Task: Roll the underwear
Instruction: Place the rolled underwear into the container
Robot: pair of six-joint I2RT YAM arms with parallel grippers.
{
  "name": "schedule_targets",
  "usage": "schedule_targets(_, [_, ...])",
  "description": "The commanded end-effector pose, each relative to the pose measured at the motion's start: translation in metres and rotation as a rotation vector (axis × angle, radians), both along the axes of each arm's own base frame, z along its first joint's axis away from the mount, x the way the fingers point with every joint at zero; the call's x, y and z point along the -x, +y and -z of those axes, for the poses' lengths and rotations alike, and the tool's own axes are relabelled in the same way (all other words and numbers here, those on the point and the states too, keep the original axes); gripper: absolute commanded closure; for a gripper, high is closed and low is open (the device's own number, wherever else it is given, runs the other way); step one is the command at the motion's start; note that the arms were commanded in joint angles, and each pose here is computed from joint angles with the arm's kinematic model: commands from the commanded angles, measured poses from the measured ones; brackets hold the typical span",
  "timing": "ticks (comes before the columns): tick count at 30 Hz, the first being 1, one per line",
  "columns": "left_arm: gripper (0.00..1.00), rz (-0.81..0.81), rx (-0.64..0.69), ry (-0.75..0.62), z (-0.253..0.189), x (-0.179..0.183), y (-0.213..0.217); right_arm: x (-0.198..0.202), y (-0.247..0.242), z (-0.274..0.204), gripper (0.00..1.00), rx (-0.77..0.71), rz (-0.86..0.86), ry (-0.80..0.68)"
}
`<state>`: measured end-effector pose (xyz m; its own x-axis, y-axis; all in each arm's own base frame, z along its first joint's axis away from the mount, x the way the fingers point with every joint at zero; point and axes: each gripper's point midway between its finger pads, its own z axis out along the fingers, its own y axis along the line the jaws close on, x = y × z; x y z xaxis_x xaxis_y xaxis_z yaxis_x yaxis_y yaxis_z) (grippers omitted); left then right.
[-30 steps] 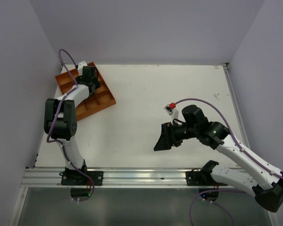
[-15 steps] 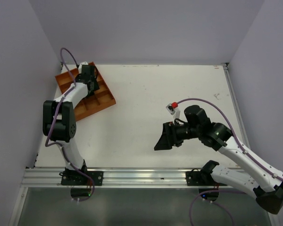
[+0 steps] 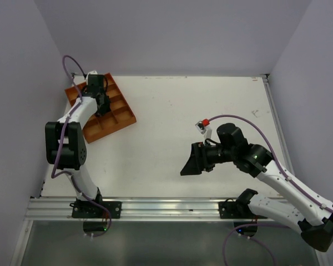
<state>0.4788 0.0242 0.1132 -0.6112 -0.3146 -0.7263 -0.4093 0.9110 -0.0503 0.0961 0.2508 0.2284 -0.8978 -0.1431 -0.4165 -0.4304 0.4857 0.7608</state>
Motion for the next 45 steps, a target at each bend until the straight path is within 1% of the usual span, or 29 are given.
schedule_targets(1, [1.00,0.005,-0.006,-0.030,-0.010,-0.012,0.010,-0.007,0.005,-0.019,0.36,-0.034,0.014,-0.049])
schedule_targets(5, [1.00,0.014,-0.005,-0.021,0.008,-0.016,0.009,-0.008,0.003,-0.015,0.36,-0.021,0.022,-0.041])
schedule_targets(7, [1.00,0.026,0.007,0.013,0.026,-0.017,0.006,-0.007,0.003,-0.012,0.36,-0.017,0.026,-0.033])
schedule_targets(9, [1.00,0.019,0.024,0.061,0.049,-0.011,0.004,-0.007,0.004,-0.011,0.36,-0.020,0.032,-0.025])
schedule_targets(12, [1.00,0.004,0.037,0.094,0.073,-0.001,0.003,-0.008,0.004,-0.014,0.36,-0.025,0.039,-0.024])
schedule_targets(16, [1.00,-0.002,0.042,0.103,0.085,0.005,0.003,-0.009,0.003,-0.017,0.36,-0.007,0.035,-0.035])
schedule_targets(20, [1.00,0.018,0.037,0.091,0.077,0.002,0.002,-0.009,0.003,-0.018,0.36,-0.006,0.035,-0.034])
schedule_targets(23, [1.00,0.024,0.024,0.074,0.059,-0.002,0.004,-0.009,0.004,-0.019,0.36,-0.012,0.033,-0.033])
schedule_targets(26, [1.00,0.019,0.001,0.033,0.026,-0.004,0.008,-0.010,0.005,-0.020,0.36,-0.019,0.030,-0.035])
schedule_targets(30, [1.00,0.004,-0.040,0.022,0.006,0.002,0.015,-0.010,0.006,-0.020,0.36,-0.023,0.025,-0.034])
schedule_targets(39, [1.00,-0.010,-0.074,0.082,0.020,0.025,0.022,-0.008,0.005,-0.020,0.36,-0.038,0.028,-0.032])
schedule_targets(43, [1.00,-0.013,-0.085,0.080,0.033,0.021,0.024,-0.006,0.001,-0.019,0.36,-0.029,0.041,-0.032])
schedule_targets(45, [1.00,-0.009,-0.083,0.110,0.049,0.019,0.023,-0.004,-0.001,-0.014,0.36,-0.022,0.047,-0.026])
